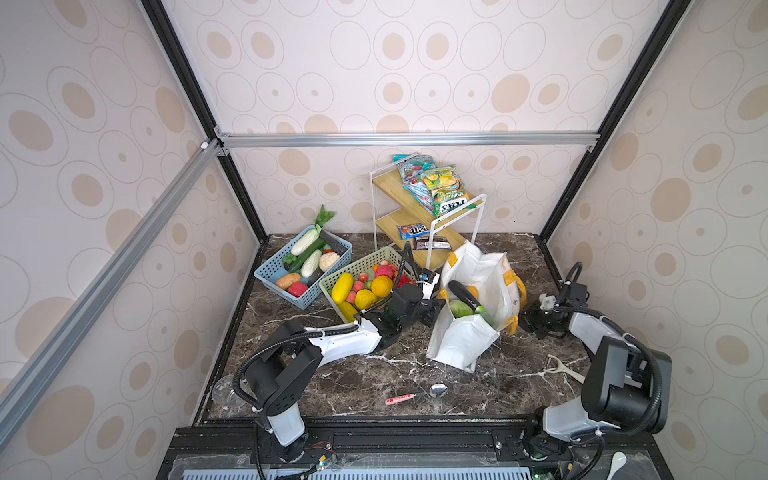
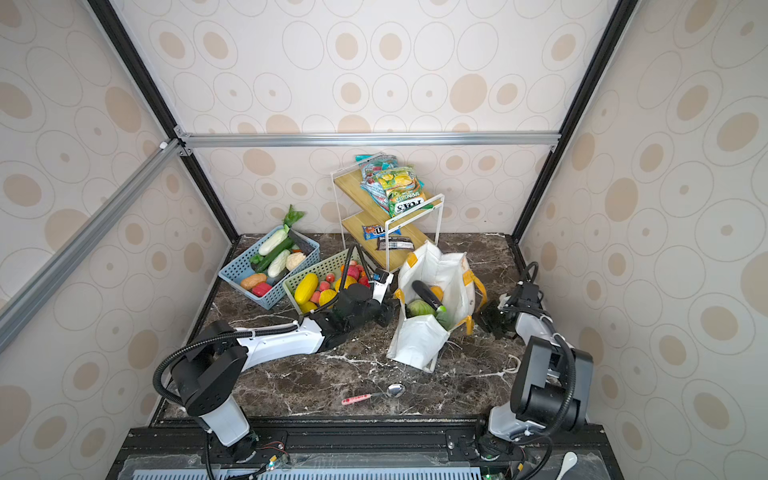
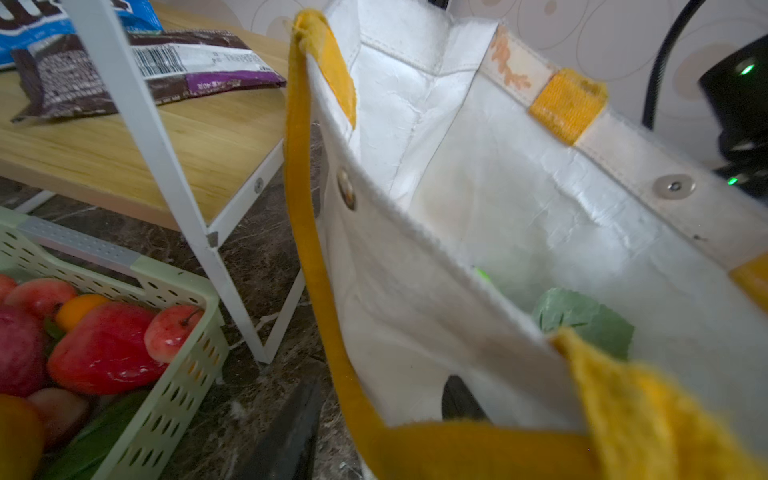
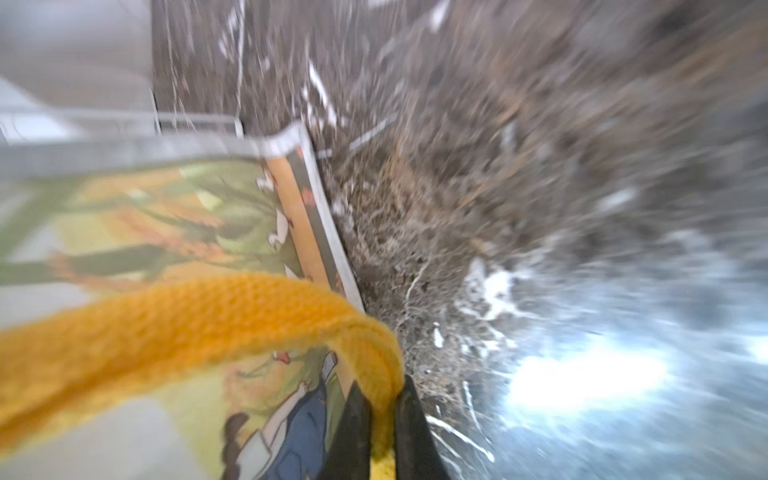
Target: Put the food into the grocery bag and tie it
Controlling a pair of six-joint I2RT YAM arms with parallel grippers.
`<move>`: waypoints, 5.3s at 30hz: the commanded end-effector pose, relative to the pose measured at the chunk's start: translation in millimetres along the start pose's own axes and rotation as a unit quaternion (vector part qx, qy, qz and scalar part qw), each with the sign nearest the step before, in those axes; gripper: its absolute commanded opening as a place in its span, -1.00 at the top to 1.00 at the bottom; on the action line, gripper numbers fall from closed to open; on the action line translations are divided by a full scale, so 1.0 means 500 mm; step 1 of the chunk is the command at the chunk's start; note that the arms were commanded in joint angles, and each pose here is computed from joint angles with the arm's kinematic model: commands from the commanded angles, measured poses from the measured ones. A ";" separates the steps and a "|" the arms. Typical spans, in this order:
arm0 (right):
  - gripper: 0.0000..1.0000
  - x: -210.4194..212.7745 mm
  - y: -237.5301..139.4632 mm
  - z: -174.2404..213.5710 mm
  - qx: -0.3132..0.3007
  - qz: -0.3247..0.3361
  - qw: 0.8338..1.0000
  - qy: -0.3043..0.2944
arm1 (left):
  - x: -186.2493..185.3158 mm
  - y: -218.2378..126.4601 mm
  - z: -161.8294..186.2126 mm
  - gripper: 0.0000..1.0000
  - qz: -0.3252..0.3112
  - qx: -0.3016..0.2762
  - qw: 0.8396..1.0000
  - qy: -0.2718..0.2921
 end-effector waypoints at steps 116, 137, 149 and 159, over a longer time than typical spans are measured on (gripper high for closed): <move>0.72 0.450 -0.144 0.150 -0.008 -0.155 0.943 -0.295 | -0.156 -0.123 -0.333 0.68 0.180 -0.178 0.967 -0.008; 0.69 0.433 -0.165 0.162 -0.047 -0.183 0.929 -0.318 | -0.106 -0.134 -0.351 -0.19 0.132 -0.157 0.978 -0.032; 0.69 0.407 -0.196 0.168 -0.067 -0.114 0.933 -0.334 | -0.098 -0.066 -0.338 -0.13 0.209 -0.129 0.968 -0.041; 0.70 0.369 -0.220 0.174 -0.083 -0.041 0.943 -0.321 | -0.163 -0.058 -0.330 -0.05 0.287 -0.110 0.951 0.001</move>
Point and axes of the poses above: each gripper's point midway between its finger pads, its own y axis out along the fingers, its own x axis along the line the jaws close on, z = x × y, the point moved 10 cm from there along -y, back along the fingers, and after that the axes turned 4 degrees about y, right-handed, at the moved point
